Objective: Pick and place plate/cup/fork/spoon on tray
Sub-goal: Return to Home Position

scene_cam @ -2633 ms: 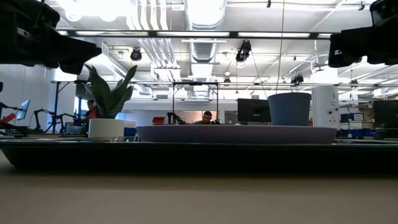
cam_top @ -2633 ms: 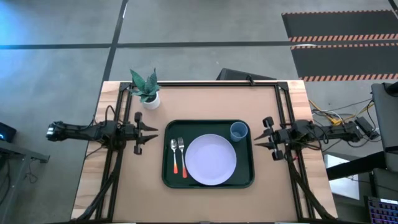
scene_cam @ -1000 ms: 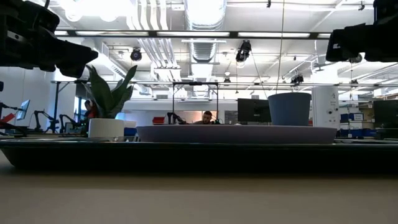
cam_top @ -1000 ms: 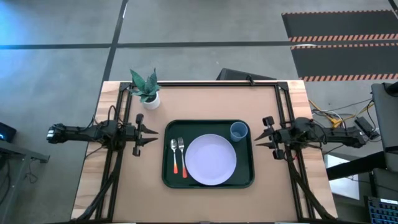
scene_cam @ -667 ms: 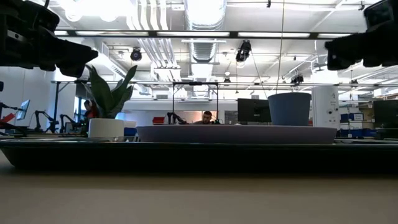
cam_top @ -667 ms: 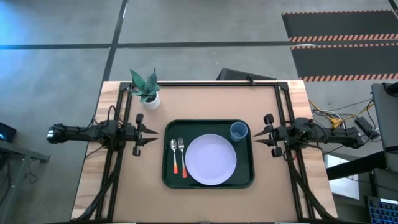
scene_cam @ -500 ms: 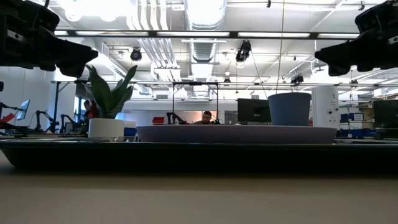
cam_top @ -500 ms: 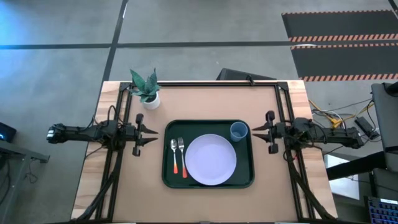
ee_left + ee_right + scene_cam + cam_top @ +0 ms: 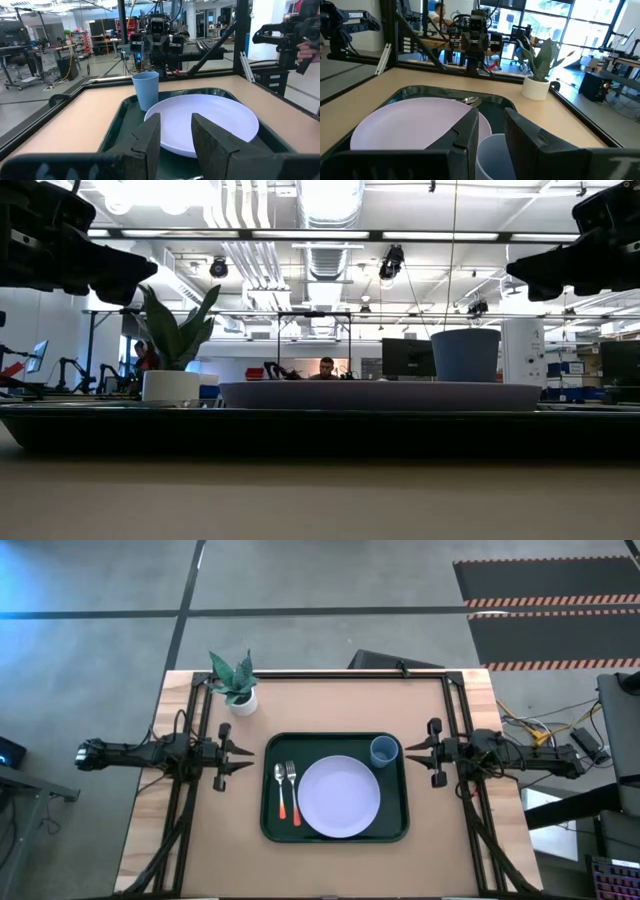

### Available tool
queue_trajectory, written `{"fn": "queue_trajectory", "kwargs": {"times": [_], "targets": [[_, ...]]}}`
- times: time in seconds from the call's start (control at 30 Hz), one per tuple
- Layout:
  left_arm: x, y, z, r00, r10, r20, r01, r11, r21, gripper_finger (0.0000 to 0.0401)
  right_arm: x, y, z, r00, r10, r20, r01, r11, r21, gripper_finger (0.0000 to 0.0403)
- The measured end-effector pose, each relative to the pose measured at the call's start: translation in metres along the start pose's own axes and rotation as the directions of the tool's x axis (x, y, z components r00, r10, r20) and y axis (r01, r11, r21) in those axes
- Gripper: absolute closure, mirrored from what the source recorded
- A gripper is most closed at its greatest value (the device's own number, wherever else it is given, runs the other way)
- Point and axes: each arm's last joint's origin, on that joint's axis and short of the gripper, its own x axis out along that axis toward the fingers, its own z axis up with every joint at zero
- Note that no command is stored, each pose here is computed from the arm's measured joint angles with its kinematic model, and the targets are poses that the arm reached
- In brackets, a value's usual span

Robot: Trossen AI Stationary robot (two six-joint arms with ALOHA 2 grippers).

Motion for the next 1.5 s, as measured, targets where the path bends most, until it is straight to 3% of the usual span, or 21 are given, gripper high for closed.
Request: {"fn": "queue_trajectory", "kwargs": {"times": [0.43,1.5], "targets": [[0.0002,0.0000,-0.0003,1.000,0.000,-0.004,0.000,1.000,0.000,0.0308,0.0010,0.0001,-0.0012,1.000,0.002,-0.016,-0.001,0.998,0.070,0.0323],[0.0007,0.0000,-0.0007,1.000,0.000,-0.009,0.000,1.000,0.001,0.0308,0.0010,0.0001,-0.0012,1.000,0.002,-0.016,-0.001,0.997,0.072,0.0323]]}}
